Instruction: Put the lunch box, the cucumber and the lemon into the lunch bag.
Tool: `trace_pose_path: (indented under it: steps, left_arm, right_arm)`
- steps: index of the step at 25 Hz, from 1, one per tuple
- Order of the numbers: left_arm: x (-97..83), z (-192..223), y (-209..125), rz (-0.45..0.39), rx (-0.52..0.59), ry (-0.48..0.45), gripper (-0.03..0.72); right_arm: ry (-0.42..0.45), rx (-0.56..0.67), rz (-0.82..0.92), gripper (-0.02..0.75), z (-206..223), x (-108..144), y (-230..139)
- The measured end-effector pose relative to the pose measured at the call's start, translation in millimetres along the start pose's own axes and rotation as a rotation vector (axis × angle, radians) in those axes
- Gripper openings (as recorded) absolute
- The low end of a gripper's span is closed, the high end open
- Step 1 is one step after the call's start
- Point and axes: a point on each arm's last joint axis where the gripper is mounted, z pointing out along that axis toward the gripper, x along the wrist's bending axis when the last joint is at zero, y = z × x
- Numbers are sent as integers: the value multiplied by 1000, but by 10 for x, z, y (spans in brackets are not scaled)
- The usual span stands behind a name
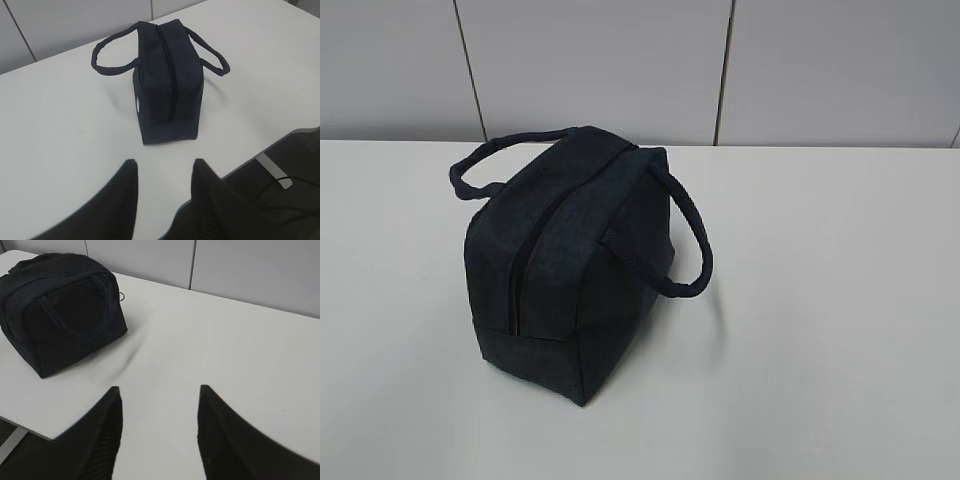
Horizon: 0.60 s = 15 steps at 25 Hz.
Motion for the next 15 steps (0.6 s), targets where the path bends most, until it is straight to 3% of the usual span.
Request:
trace_pose_path:
  steps: [7,11,15]
  left_arm:
    - [-14,5,-453,25,-18,40,239]
    - [33,106,-748,47,-15,102,239]
    - [71,323,-932,29,49,102,239]
  right_arm:
    - [7,-24,1,369,37,22,-340]
    - [14,48,-2,369,212,39,-490]
    - [31,85,-11,368,290,60,-562]
